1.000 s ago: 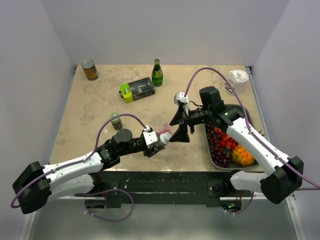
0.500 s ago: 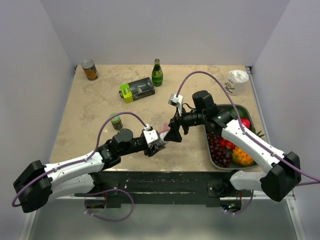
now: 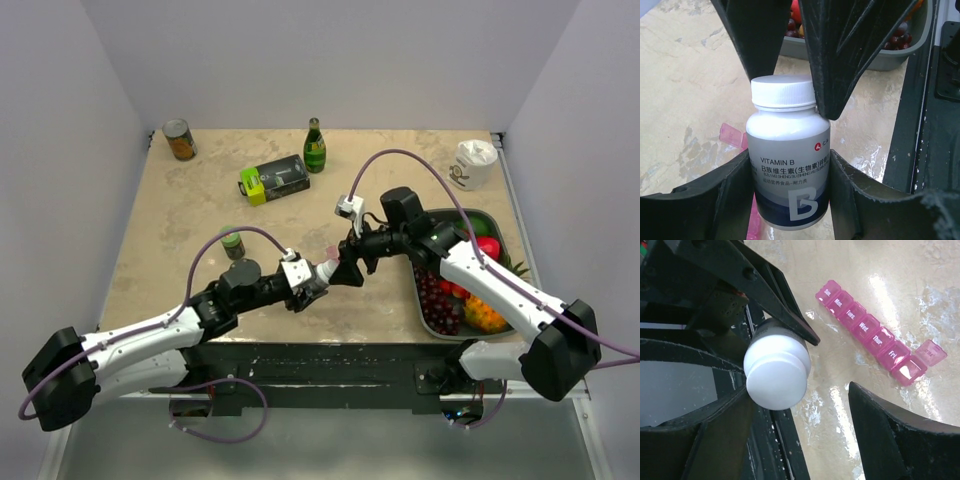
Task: Sort the pills into containers
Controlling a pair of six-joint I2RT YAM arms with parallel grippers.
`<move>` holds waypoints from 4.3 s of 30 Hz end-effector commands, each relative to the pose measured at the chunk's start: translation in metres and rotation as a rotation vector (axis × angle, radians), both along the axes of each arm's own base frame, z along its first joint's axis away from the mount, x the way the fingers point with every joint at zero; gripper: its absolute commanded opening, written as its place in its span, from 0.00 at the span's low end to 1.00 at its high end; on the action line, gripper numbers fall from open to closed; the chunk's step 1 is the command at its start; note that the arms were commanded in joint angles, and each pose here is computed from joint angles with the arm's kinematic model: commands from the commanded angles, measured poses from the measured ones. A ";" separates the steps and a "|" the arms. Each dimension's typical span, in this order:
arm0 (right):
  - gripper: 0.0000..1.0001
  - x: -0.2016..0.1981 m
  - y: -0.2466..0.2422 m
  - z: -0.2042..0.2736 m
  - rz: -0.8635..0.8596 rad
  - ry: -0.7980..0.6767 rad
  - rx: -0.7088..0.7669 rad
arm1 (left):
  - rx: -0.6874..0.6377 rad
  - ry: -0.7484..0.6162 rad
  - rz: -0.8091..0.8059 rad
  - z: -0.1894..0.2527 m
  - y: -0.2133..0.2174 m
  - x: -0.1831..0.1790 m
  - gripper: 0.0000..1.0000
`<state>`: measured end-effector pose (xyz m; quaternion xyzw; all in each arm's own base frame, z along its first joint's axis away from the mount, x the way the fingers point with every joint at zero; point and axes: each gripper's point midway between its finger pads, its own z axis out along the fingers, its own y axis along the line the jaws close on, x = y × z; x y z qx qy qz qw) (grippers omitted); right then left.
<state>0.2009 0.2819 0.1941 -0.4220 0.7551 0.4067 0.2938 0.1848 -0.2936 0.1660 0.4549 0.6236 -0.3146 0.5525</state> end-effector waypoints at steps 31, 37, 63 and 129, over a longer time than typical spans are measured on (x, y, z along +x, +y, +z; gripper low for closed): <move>0.92 0.002 0.015 0.026 0.333 -0.211 -0.017 | -0.063 -0.038 0.011 0.021 -0.006 0.005 0.00; 0.79 -0.003 0.019 0.020 0.343 -0.182 -0.017 | -0.063 -0.044 0.021 0.022 -0.005 0.007 0.00; 0.33 0.011 0.008 0.021 0.712 -0.768 -0.086 | 0.048 -0.128 -0.197 0.017 -0.004 -0.023 0.00; 0.26 0.030 -0.023 -0.178 0.331 -0.307 -0.583 | 0.069 -0.242 0.237 0.044 0.081 0.009 0.00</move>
